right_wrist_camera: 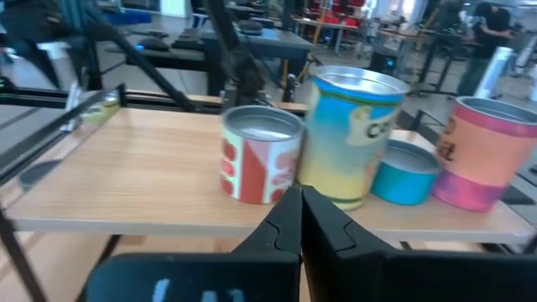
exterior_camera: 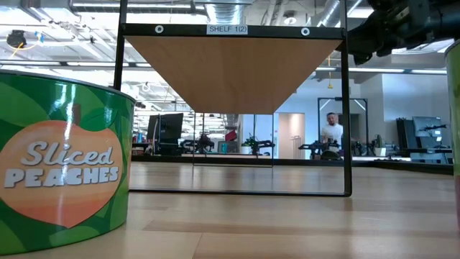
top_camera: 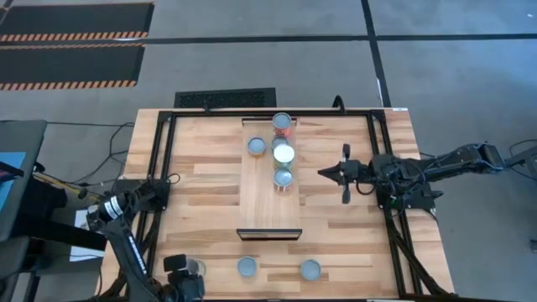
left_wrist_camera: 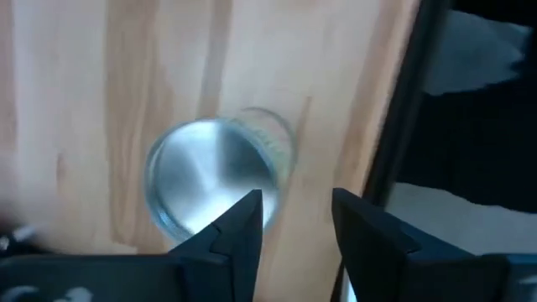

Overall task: Pick and place cans onto a shelf
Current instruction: Put the left big green can on the shelf aligned with the other big blue can

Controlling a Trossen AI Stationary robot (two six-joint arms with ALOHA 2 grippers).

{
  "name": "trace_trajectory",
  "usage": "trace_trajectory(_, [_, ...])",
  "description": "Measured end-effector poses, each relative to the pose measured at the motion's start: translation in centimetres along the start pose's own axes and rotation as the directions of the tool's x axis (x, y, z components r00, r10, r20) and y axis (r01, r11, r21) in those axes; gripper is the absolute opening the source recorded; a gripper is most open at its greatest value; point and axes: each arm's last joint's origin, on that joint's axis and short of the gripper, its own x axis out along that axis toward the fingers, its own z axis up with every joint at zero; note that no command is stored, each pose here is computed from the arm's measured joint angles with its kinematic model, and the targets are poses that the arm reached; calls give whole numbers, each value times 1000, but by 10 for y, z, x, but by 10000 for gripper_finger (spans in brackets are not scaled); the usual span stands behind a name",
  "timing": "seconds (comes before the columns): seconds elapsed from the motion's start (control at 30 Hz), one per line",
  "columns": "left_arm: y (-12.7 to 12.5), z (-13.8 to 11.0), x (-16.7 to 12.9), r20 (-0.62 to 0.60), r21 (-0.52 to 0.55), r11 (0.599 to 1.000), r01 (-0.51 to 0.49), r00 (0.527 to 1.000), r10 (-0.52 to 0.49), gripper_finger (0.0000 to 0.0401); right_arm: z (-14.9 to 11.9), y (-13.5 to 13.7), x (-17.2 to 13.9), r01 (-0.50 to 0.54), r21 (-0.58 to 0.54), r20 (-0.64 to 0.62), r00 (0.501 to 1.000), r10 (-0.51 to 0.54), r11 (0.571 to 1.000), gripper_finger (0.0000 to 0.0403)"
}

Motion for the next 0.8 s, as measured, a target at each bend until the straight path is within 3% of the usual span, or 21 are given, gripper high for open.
trace_trajectory(0.43, [5, -5, 24, 5, -68, 995, -79, 997, 80, 132, 2, 15, -3, -94, -9, 15, 995, 94, 996, 16])
trace_trajectory(0.6, [6, -6, 29, -7, -19, 998, -59, 998, 59, 81, 2, 15, -3, -90, -8, 15, 996, 90, 996, 19])
trace_trajectory(0.73, [5, -2, 21, -10, 58, 997, -57, 998, 58, 19, 2, 15, -3, -90, -7, 15, 996, 90, 996, 17])
trace_trajectory(0.8, [9, 2, 12, 7, 87, 994, -65, 998, 65, 6, 2, 15, -3, -91, 0, 15, 996, 91, 996, 16])
